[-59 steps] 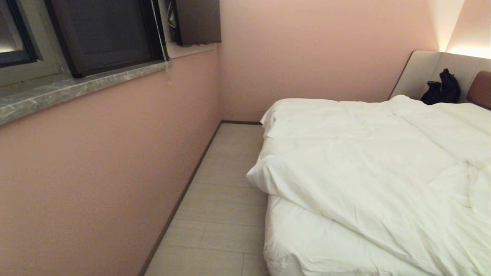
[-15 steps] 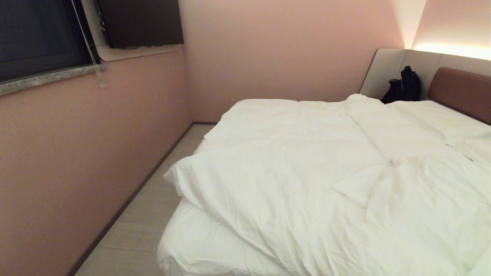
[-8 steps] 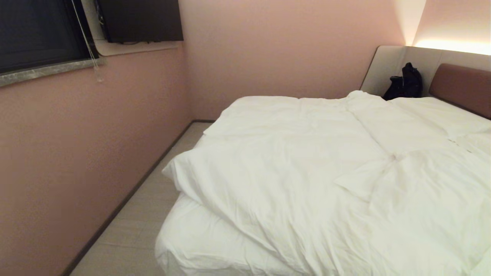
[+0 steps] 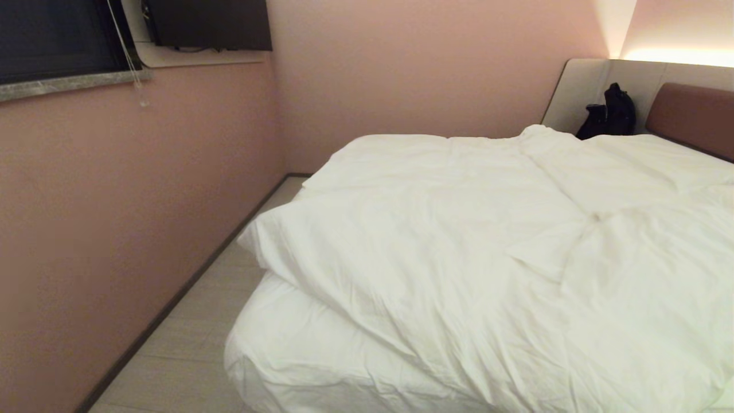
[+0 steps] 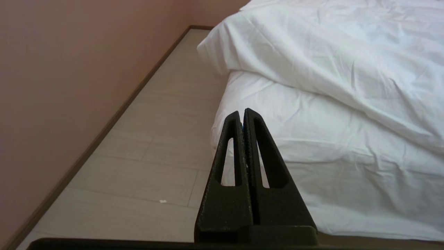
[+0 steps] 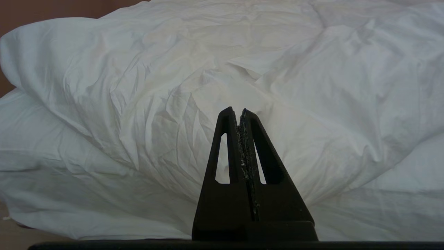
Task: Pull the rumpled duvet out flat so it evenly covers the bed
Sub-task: Hold the folded corner of the quilt
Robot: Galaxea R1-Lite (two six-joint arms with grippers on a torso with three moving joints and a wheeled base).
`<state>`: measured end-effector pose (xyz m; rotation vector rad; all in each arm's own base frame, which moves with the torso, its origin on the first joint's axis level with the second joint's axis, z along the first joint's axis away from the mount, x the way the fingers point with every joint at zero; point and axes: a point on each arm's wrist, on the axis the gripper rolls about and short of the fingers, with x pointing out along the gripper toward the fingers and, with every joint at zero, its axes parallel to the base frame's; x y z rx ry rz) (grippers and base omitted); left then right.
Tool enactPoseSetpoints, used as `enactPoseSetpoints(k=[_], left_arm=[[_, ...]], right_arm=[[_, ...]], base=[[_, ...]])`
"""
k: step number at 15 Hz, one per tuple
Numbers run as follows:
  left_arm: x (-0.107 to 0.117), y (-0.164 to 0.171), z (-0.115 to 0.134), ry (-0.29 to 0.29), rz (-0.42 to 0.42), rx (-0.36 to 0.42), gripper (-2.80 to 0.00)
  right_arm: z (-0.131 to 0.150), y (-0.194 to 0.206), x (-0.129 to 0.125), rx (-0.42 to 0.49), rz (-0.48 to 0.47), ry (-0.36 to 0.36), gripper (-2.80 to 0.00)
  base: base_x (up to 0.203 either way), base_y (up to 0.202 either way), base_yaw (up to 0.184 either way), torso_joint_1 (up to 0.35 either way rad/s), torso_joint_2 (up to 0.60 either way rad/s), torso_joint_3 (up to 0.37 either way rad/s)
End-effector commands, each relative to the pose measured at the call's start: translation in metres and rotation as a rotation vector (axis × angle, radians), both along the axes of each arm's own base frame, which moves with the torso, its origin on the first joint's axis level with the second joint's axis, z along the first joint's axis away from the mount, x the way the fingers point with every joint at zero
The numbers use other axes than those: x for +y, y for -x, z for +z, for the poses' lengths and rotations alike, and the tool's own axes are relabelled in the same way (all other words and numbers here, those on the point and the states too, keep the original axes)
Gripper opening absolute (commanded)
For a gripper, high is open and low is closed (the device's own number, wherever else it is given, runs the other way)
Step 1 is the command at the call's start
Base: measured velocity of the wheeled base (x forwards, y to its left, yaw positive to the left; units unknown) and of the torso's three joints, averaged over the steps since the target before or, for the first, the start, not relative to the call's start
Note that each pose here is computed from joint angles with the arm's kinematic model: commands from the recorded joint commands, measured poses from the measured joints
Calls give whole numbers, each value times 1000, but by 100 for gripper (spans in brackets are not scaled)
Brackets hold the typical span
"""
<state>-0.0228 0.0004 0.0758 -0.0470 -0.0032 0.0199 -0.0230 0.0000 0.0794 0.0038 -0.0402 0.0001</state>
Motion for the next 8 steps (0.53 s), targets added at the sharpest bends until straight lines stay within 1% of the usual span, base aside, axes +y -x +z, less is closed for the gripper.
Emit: enactPoseSetpoints(k=[1,8], left_arm=[[0,0,0,-1,0,0,-280],[0,0,0,-7,-2,1,-280]], right_arm=[[0,0,0,0,0,-1,-280],[0,0,0,0,0,-1,-280]], base=[[0,0,0,-32,85,65],[0,0,0,-4,12,8]])
